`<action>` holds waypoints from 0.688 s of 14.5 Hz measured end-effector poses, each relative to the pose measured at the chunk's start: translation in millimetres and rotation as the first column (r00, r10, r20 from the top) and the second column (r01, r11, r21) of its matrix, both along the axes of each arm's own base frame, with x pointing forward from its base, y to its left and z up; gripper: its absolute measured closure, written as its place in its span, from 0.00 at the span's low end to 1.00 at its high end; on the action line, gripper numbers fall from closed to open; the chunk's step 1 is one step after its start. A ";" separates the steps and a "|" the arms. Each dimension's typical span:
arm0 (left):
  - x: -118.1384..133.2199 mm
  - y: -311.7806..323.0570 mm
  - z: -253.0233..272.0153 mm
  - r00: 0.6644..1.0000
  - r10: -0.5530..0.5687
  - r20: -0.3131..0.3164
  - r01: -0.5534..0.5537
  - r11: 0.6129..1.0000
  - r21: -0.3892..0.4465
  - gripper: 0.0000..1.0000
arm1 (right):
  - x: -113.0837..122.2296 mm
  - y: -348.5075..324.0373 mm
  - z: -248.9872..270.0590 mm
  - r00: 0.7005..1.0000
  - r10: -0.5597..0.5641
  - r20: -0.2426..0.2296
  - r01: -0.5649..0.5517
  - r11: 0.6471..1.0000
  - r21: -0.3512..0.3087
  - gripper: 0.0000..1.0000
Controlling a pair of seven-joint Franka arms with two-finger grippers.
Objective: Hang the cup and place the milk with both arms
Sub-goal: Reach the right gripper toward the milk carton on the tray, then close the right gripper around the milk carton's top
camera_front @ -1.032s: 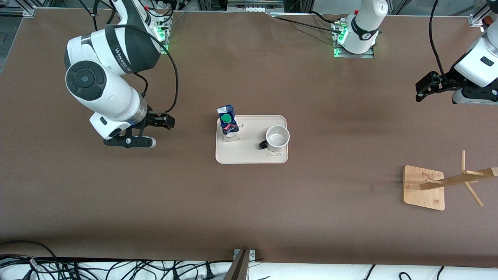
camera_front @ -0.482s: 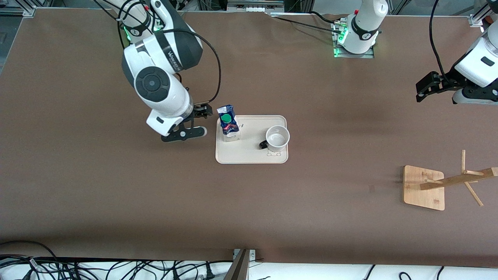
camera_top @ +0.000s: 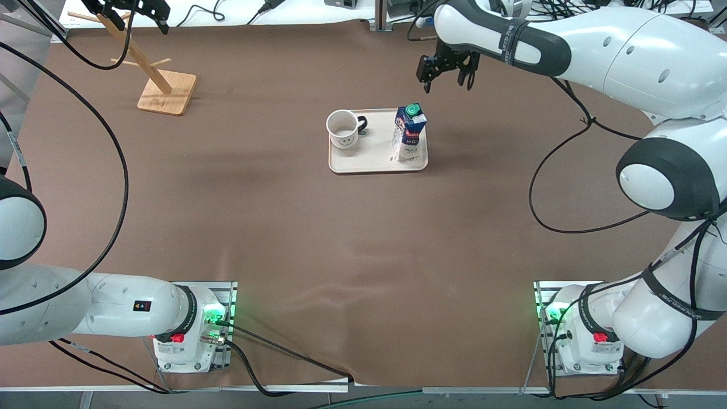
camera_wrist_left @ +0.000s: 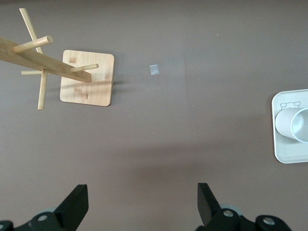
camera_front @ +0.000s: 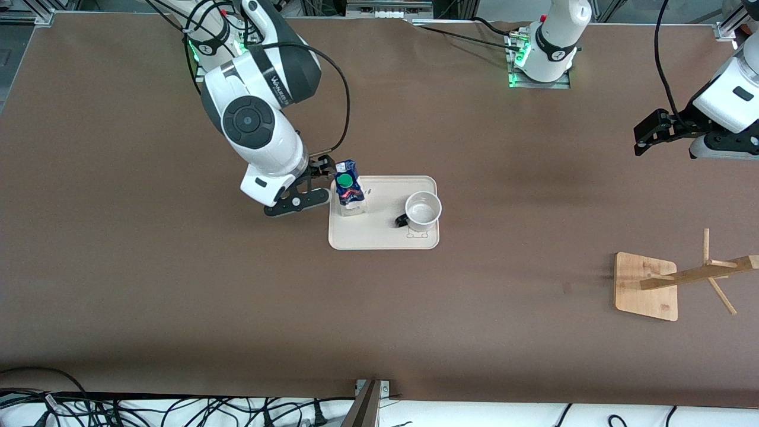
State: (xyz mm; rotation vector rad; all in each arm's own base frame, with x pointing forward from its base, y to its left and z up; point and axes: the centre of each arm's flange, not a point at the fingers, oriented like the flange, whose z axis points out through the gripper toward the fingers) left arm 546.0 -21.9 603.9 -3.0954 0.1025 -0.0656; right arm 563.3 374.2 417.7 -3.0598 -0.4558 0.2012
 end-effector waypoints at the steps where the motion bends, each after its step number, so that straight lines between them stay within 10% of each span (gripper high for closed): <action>1: 0.0 0.0 0.0 1.000 0.000 0.000 0.000 1.000 0.000 0.00 | -3.8 8.5 0.6 1.000 0.014 0.009 -0.014 1.000 0.009 0.00; 10: 0.0 0.4 0.0 1.000 0.001 0.000 -0.001 1.000 0.000 0.00 | -16.6 54.8 -45.1 0.998 0.054 0.015 -0.054 0.997 0.048 0.00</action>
